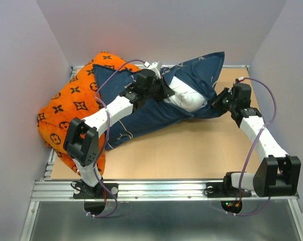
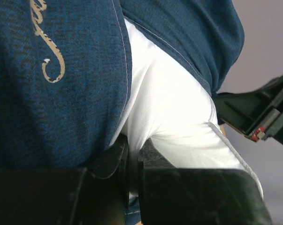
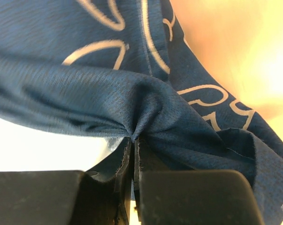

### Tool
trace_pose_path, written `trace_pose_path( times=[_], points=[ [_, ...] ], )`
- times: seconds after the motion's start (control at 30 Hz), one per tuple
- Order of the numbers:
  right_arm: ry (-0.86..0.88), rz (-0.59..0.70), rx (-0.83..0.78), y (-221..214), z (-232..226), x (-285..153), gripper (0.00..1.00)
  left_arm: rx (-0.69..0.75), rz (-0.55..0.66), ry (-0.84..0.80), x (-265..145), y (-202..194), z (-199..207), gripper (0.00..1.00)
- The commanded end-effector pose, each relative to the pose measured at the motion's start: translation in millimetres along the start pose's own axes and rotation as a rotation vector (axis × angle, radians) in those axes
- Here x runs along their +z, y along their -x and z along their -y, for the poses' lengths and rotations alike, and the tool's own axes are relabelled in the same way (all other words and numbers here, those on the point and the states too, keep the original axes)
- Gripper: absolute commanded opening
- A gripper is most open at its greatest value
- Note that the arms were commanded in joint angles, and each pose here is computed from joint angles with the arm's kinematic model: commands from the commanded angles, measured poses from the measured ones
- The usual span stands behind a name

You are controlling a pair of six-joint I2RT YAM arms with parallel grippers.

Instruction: Remove the pillowcase from the pillow

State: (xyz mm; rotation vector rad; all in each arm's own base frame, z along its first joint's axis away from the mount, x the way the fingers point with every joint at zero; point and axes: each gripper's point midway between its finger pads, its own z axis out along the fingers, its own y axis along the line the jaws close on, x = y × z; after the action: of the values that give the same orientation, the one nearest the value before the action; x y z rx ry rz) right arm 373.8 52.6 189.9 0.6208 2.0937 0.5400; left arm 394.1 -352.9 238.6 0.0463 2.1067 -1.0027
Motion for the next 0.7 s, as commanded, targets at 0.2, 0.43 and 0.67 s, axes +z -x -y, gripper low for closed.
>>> trace_pose_path(
  times=[0.2, 0.43, 0.67],
  points=[
    [-0.507, 0.073, 0.095, 14, 154, 51, 0.01, 0.069, 0.258, 0.203, -116, 38, -37, 0.00],
    [-0.280, 0.054, 0.014, 3, 94, 37, 0.47, 0.069, 0.118, 0.264, -90, -49, -56, 0.00],
    [-0.141, 0.194, -0.027, 33, 46, -27, 0.66, 0.076, 0.095, 0.270, -71, -64, -57, 0.00]
  ],
)
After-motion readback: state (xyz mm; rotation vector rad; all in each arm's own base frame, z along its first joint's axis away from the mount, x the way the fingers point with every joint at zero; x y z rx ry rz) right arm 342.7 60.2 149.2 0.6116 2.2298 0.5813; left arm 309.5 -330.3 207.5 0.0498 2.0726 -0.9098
